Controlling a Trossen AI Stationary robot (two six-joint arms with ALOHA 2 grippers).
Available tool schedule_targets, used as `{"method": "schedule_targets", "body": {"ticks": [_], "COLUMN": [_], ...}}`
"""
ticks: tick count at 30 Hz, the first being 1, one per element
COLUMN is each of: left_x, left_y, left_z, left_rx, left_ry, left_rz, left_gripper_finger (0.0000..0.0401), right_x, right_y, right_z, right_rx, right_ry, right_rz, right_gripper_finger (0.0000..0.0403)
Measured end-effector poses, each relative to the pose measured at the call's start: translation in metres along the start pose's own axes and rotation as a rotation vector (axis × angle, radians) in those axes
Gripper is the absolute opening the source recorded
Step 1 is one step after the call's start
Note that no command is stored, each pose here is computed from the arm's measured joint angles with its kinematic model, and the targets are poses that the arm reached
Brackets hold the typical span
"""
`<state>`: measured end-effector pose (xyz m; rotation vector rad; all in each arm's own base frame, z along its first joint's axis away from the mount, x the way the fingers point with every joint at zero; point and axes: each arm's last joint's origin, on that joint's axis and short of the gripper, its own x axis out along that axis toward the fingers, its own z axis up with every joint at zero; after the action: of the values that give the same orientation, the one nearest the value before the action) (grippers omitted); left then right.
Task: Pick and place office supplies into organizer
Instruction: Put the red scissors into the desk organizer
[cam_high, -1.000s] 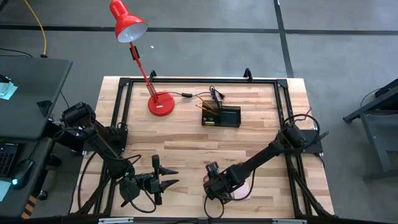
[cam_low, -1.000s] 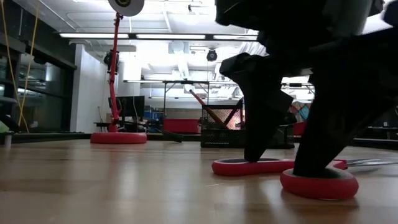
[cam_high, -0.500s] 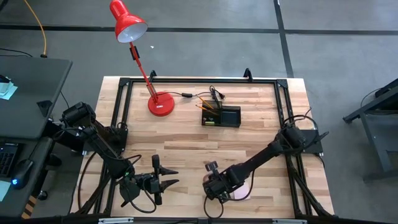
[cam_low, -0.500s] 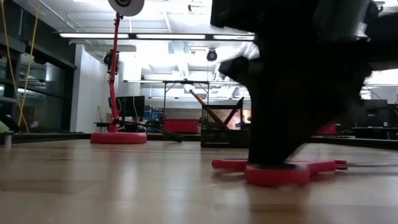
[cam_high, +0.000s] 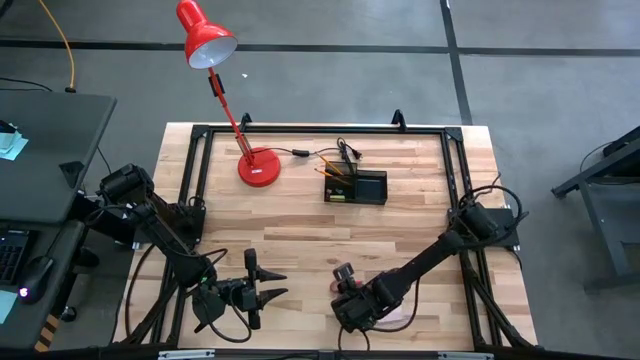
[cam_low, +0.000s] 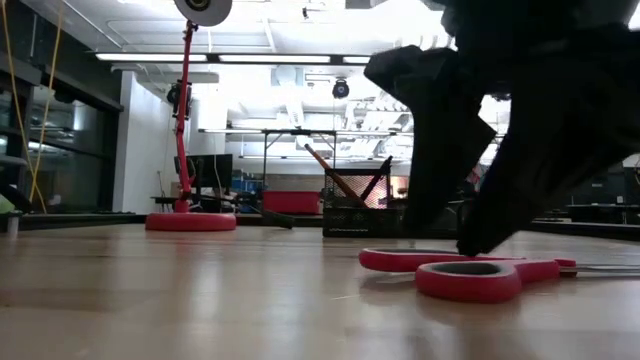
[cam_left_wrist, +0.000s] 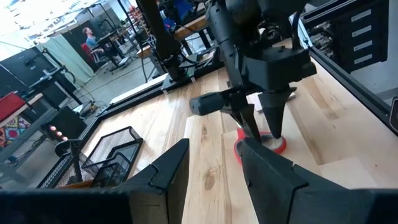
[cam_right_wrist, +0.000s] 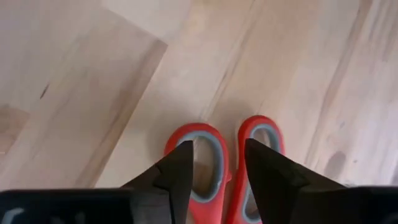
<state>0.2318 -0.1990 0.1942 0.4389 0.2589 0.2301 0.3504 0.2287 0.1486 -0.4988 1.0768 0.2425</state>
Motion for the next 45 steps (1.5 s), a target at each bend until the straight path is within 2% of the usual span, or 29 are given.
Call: {"method": "schedule_targets", "body": {"ticks": [3, 7, 12, 24, 38, 41, 45], "left_x": [0.000, 0.000, 0.000, 0.001, 0.007, 0.007, 0.007], "left_y": [0.000, 0.000, 0.000, -0.003, -0.002, -0.001, -0.001], "left_z": [0.000, 0.000, 0.000, -0.002, -0.003, -0.004, -0.004], "left_rx": [-0.001, -0.002, -0.002, 0.004, -0.001, 0.000, 0.000], "left_ry": [0.000, -0.001, -0.001, 0.002, 0.005, 0.005, 0.007], "left_rz": [0.000, 0.000, 0.000, -0.007, -0.029, -0.028, -0.020], "left_gripper_finger": [0.0134, 0.0134, 0.0134, 0.0134, 0.0134, 0.0134, 0.0134], "right_x": [-0.001, -0.001, 0.001, 0.006, 0.024, 0.023, 0.025], "right_y": [0.001, 0.000, -0.007, -0.018, -0.020, -0.021, -0.025], "right_z": [0.000, -0.002, -0.003, -0.004, -0.006, -0.006, -0.005], "right_rx": [-0.004, 0.006, 0.024, 0.054, 0.067, 0.058, 0.067], "right_ry": [-0.002, 0.021, 0.032, 0.052, 0.084, 0.081, 0.062], "right_rz": [-0.006, -0.031, -0.014, 0.052, 0.068, 0.047, 0.019], "right_gripper_finger": [0.0133, 0.0105, 0.0089, 0.0138, 0.0140, 0.0118, 0.0039]}}
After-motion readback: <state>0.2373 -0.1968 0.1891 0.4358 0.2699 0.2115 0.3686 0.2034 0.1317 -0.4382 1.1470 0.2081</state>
